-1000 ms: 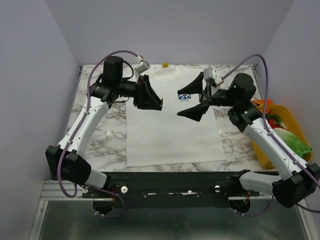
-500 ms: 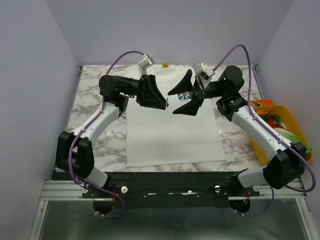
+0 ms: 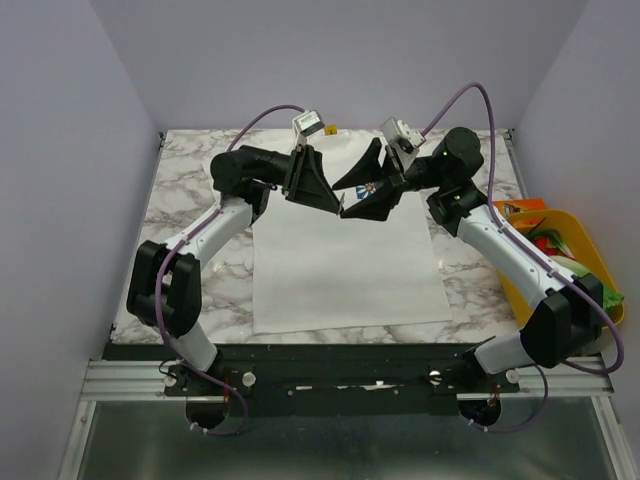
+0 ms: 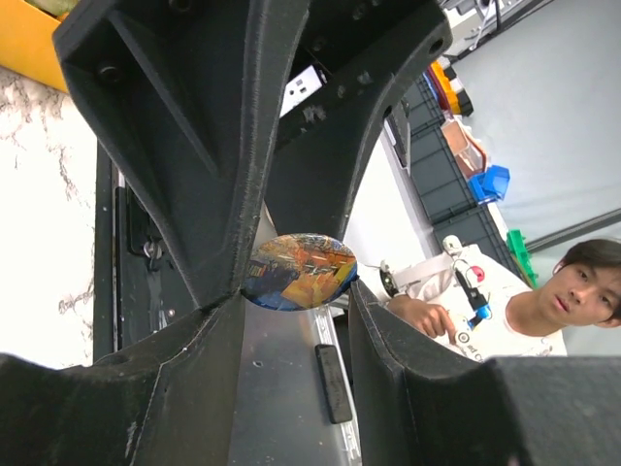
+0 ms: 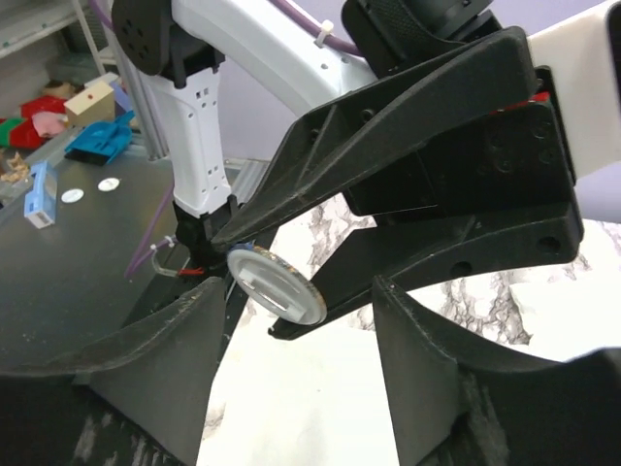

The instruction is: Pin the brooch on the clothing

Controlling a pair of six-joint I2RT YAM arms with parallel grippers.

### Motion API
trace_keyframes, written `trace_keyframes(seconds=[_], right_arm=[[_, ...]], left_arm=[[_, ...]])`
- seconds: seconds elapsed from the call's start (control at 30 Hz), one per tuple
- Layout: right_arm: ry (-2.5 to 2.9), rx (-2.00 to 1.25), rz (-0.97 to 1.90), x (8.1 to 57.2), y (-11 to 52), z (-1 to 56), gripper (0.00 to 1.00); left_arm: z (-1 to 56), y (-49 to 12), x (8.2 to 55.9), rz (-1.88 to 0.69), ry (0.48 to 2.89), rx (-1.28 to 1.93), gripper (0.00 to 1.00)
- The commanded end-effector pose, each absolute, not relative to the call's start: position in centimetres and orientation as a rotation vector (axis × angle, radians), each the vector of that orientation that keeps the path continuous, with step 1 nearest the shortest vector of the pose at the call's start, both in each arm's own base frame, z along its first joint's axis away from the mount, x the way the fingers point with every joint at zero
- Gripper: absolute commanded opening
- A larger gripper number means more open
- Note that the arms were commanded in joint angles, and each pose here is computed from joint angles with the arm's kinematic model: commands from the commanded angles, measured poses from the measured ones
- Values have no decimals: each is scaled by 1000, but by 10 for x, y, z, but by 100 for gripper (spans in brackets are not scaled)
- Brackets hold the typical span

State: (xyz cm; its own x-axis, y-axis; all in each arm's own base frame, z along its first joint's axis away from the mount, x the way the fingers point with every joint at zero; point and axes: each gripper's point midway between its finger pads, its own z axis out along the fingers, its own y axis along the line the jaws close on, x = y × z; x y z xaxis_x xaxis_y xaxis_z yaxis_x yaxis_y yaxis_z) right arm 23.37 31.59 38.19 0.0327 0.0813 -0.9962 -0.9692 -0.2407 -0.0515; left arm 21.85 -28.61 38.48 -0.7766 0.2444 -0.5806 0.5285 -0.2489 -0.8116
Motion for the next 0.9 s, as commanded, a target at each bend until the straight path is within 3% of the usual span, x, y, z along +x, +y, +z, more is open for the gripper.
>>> trace_keyframes(seconds=[0.0, 0.07, 0.2, 0.23, 0.37, 0.47, 0.6, 0.87], right_arm=[[976, -1379, 1407, 235, 321, 381, 65], [987, -1372, 1422, 235, 320, 381, 64], [977, -1371, 1433, 237, 323, 382, 49], [978, -1367, 1431, 239, 323, 384, 39], [1000, -1356, 1455, 239, 324, 384, 15], [997, -1345, 1452, 240, 324, 385, 2], [1018, -1319, 1449, 243, 325, 383, 0], [1235, -1147, 1396, 283, 334, 358, 0]], left_arm=[[386, -278, 200, -1903, 1475, 1241, 9], [384, -279, 201, -1906, 1482, 1239, 9], [383, -280, 204, -1908, 1482, 1237, 9], [384, -280, 205, -1911, 1483, 1234, 9], [384, -281, 207, -1906, 1486, 1240, 12], [383, -282, 210, -1911, 1503, 1236, 19], [382, -282, 218, -1912, 1520, 1222, 32], [369, -269, 270, -1976, 1623, 985, 39]])
